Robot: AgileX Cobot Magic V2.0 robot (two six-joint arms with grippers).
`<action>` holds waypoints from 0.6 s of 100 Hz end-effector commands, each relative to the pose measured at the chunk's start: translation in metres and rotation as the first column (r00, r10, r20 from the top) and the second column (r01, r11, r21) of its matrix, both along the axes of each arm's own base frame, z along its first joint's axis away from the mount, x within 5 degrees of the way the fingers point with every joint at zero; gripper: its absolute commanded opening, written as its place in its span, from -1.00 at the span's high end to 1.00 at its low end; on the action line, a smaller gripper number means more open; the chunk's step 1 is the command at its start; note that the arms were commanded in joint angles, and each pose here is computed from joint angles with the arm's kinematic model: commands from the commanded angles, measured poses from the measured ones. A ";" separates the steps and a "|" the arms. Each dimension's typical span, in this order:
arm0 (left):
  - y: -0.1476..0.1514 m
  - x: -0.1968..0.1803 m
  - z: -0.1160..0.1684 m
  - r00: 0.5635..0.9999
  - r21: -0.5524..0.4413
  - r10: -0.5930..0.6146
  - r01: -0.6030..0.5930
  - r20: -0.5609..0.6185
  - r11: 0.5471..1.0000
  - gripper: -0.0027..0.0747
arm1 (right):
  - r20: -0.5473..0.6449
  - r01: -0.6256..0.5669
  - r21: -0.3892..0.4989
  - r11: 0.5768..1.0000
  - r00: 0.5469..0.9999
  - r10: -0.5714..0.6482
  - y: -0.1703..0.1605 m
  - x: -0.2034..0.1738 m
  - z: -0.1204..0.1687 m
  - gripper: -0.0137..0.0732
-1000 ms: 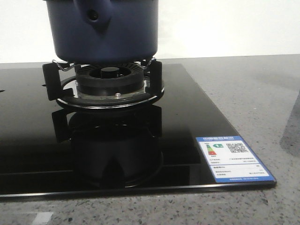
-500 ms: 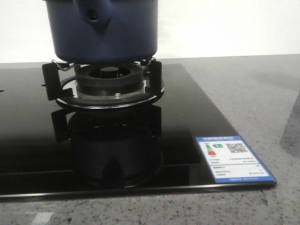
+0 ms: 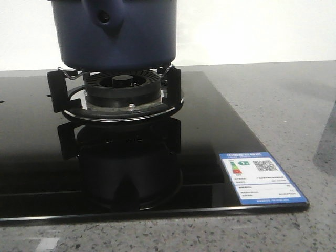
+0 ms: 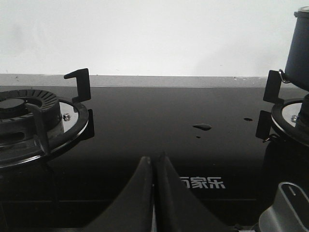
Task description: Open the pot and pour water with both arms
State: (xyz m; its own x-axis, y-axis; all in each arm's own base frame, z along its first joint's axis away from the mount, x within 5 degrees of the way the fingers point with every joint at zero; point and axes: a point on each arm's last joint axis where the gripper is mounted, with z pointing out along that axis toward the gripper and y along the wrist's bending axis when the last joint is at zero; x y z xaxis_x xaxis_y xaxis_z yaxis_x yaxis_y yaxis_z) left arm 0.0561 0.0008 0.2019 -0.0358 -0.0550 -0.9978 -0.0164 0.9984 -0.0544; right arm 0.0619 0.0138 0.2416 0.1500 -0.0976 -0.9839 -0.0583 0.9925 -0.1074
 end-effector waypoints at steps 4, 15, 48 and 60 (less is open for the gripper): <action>0.000 -0.002 0.005 0.995 -0.011 0.002 -0.001 0.096 1.000 0.98 | 0.017 -0.001 0.004 1.000 1.000 0.001 0.000 0.000 0.009 0.85; 0.000 -0.002 0.005 0.995 -0.011 0.002 -0.001 0.096 1.000 0.98 | 0.014 0.016 0.010 1.000 1.000 -0.016 -0.002 0.000 0.008 0.85; 0.000 -0.002 0.005 0.995 -0.011 0.002 -0.001 0.096 1.000 0.98 | 0.092 0.109 0.139 0.984 0.988 -0.122 -0.016 0.007 0.009 0.85; 0.000 -0.002 0.005 0.995 -0.011 0.002 -0.001 0.096 1.000 0.98 | -0.003 0.122 0.074 0.990 0.993 -0.122 -0.017 0.006 0.000 0.85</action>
State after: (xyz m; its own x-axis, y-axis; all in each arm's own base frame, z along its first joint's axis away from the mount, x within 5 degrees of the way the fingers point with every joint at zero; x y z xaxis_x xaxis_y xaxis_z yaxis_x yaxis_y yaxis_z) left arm 0.0561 0.0008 0.2018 -0.0360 -0.0550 -0.9978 -0.0165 0.9984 -0.0544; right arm 0.0680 -0.0035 0.2361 0.1576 0.0181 -0.9873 0.0714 0.9970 0.0297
